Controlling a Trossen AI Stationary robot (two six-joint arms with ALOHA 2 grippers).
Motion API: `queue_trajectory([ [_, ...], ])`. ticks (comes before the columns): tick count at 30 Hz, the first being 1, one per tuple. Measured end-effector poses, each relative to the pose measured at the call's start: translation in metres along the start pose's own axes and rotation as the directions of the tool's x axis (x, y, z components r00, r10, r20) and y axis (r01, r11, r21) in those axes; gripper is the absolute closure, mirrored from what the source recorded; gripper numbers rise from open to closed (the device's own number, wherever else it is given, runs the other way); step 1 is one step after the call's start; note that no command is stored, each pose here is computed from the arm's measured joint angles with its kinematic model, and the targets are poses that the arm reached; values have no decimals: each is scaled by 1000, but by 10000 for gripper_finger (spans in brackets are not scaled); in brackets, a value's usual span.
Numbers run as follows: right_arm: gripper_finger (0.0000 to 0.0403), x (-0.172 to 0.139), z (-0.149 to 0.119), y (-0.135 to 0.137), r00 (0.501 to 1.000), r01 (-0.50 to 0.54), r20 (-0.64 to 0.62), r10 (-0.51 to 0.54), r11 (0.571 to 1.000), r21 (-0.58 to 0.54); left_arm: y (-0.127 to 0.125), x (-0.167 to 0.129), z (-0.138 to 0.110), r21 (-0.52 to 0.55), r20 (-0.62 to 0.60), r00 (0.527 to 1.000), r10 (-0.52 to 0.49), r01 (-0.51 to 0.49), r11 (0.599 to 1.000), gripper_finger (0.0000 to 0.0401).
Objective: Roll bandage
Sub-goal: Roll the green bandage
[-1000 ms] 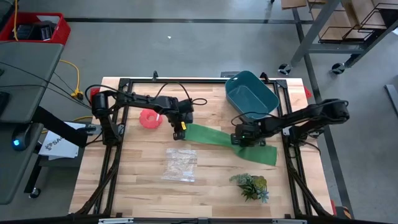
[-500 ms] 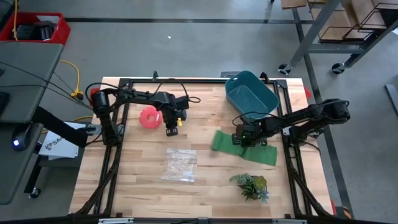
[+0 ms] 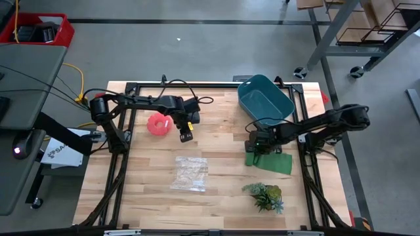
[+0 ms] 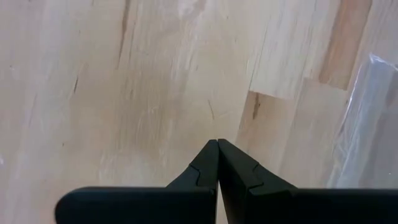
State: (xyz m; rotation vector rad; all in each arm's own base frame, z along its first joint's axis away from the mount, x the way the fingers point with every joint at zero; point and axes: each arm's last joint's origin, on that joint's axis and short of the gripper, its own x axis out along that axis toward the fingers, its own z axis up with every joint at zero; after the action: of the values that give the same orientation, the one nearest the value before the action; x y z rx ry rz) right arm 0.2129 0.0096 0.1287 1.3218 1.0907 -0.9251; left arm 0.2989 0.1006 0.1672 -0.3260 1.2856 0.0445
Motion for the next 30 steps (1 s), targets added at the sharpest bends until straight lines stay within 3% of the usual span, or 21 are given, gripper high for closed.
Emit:
queue_trajectory([
  [7,403,-16,0,-2,998,-55,20,55,998,12,0,0,3,6,27,1000,2,-2,1000,401],
  [14,403,-34,-2,-14,999,-24,32,22,998,52,0,-1,9,-5,92,996,5,-4,1000,401],
  [20,403,-54,-7,-23,998,-66,8,66,997,41,0,-1,15,-31,151,988,-17,22,999,401],
  [25,403,-58,-21,-39,995,79,-70,-75,995,55,-13,-7,38,-1,357,924,-139,149,989,401],
  [28,403,-57,-28,-46,985,154,-84,-148,986,60,-30,-18,62,85,460,873,-159,135,987,401],
  [30,403,-57,-32,-48,981,172,-100,-166,983,57,-38,-20,74,108,475,868,-149,110,988,401],
])
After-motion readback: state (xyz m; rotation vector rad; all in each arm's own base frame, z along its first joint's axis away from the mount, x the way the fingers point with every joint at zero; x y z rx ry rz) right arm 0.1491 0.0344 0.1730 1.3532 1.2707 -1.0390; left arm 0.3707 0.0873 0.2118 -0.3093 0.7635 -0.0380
